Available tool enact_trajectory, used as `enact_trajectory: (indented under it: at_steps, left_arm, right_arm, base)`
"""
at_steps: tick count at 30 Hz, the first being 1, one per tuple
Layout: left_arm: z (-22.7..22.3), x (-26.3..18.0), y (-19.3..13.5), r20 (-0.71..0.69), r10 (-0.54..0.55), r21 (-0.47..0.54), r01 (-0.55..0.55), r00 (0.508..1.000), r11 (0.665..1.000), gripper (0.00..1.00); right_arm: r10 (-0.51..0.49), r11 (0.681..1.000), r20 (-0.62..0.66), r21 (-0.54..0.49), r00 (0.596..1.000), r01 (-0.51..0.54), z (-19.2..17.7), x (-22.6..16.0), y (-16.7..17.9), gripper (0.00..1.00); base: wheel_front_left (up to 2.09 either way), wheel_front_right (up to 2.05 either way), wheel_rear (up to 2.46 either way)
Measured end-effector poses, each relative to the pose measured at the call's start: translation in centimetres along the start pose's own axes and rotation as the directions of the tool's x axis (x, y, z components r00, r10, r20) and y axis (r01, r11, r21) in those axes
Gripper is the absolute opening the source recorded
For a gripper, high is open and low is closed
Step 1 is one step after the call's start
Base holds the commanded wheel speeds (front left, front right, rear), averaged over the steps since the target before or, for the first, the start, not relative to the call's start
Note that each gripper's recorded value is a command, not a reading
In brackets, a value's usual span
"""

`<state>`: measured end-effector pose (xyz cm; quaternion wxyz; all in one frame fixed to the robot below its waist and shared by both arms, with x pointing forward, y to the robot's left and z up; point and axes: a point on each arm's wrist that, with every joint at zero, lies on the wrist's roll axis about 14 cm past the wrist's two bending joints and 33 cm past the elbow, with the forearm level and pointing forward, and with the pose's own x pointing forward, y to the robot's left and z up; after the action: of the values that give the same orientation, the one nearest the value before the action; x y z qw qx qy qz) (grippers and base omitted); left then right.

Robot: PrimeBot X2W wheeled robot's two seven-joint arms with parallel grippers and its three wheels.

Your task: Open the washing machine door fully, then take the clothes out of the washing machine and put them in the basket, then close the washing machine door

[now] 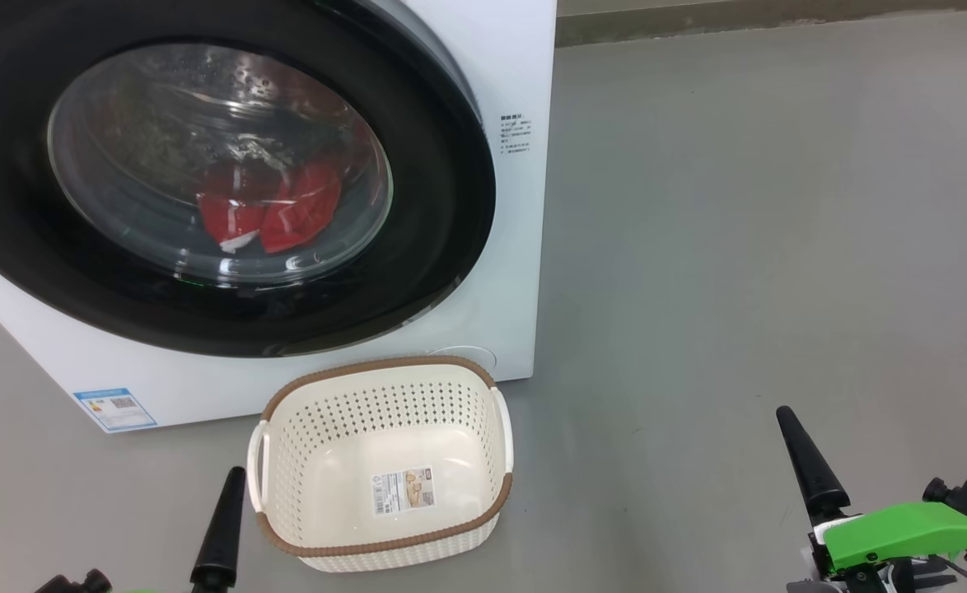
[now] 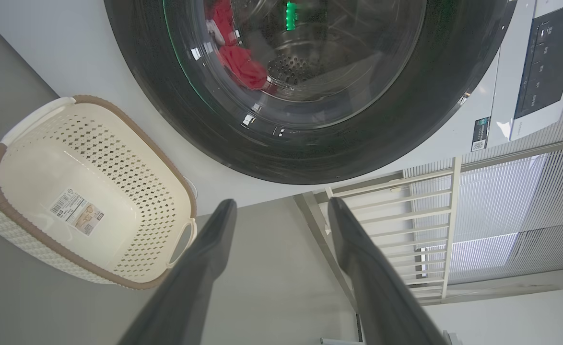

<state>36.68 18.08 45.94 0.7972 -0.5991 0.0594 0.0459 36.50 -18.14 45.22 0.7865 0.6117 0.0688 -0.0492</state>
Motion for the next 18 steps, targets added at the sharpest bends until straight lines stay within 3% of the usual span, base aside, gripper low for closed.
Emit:
enact_trajectory:
  at_steps: [9, 18]
  left_arm:
    - [0.3, 0.2, -0.8, 0.014, -0.025, 0.121, 0.023, 1.000, 0.992, 1.00]
    - [0.7, 0.6, -2.3, 0.034, -0.072, 0.242, 0.062, 0.997, 0.968, 1.00]
  right_arm:
    - [0.032, 0.994, 0.010, -0.109, 0.999, -0.031, 0.3, 0.4, 1.1, 1.00]
    - [0.069, 0.963, 0.001, -0.260, 0.998, -0.066, 0.0, 0.5, 2.1, 1.00]
  base:
    - [0.00, 0.00, 0.00]
    - [0.00, 0.00, 0.00]
